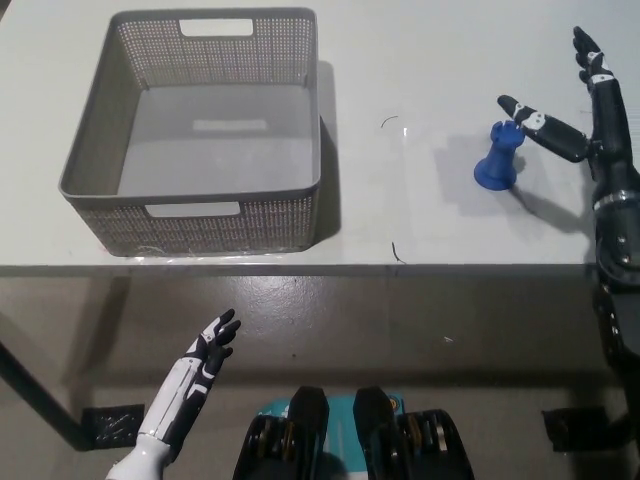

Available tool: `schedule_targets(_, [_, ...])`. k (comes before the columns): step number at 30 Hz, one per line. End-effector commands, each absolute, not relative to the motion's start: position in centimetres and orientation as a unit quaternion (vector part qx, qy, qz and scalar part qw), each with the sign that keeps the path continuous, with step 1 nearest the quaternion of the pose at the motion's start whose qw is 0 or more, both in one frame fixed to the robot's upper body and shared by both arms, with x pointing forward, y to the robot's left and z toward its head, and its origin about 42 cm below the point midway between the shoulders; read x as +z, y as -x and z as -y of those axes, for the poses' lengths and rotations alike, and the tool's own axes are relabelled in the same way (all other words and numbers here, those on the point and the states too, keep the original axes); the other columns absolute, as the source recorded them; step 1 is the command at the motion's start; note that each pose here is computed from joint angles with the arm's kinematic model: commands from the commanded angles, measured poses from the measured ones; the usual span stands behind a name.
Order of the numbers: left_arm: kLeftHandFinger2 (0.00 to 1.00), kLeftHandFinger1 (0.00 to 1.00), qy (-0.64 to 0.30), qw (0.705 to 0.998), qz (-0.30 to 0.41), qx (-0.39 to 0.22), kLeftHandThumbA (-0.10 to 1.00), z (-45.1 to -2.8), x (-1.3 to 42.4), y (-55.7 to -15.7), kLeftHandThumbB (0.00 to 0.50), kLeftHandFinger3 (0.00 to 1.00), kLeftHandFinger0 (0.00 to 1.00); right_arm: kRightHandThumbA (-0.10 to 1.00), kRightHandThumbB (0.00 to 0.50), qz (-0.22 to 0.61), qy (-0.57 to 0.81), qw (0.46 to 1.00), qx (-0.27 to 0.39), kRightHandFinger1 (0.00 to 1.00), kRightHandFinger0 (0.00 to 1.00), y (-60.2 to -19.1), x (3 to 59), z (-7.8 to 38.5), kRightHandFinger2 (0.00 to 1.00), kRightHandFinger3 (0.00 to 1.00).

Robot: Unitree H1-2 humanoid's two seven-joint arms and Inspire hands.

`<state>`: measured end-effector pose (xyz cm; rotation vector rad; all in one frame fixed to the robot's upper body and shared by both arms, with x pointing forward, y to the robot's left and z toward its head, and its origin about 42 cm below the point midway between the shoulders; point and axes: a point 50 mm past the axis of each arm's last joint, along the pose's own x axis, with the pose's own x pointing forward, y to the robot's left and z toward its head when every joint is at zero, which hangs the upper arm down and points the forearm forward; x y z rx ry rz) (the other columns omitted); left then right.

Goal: Use the right hand to pick up a chess pieces and put it into a container on the left hand side

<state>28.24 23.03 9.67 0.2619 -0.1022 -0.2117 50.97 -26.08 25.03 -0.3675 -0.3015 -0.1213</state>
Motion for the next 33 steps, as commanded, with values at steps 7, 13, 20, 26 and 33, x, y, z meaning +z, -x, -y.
schedule_targets(7, [1.0, 1.0, -0.143, 0.98, 0.073, -0.117, 1.0, -23.3, 10.2, -28.3, 0.23, 1.0, 1.0, 1.0, 0.346, 0.148, 0.195, 0.968, -0.06, 1.0, 1.0, -54.5, 29.1, 25.5, 1.0, 1.0])
schedule_targets(13, [1.0, 1.0, -0.14, 0.98, 0.071, -0.122, 1.0, -23.2, 10.1, -28.3, 0.233, 1.0, 1.0, 1.0, 0.367, 0.118, 0.214, 0.968, -0.063, 1.0, 1.0, -55.9, 28.7, 25.4, 1.0, 1.0])
schedule_targets(20, [1.0, 1.0, -0.139, 0.98, 0.072, -0.122, 1.0, -23.2, 9.9, -28.2, 0.251, 1.0, 1.0, 1.0, 0.39, 0.08, 0.219, 0.97, -0.062, 1.0, 1.0, -56.9, 27.6, 25.4, 1.0, 1.0])
schedule_targets(26, [1.0, 1.0, -0.139, 0.98, 0.075, -0.125, 1.0, -23.2, 9.8, -28.2, 0.243, 1.0, 1.0, 1.0, 0.41, 0.049, 0.23, 0.97, -0.062, 1.0, 1.0, -57.2, 26.4, 25.7, 1.0, 1.0])
schedule_targets(33, [1.0, 1.0, -0.139, 0.979, 0.071, -0.13, 1.0, -23.3, 9.8, -28.1, 0.251, 1.0, 1.0, 0.99, 0.4, 0.01, 0.235, 0.969, -0.07, 1.0, 1.0, -57.0, 24.8, 26.7, 1.0, 1.0])
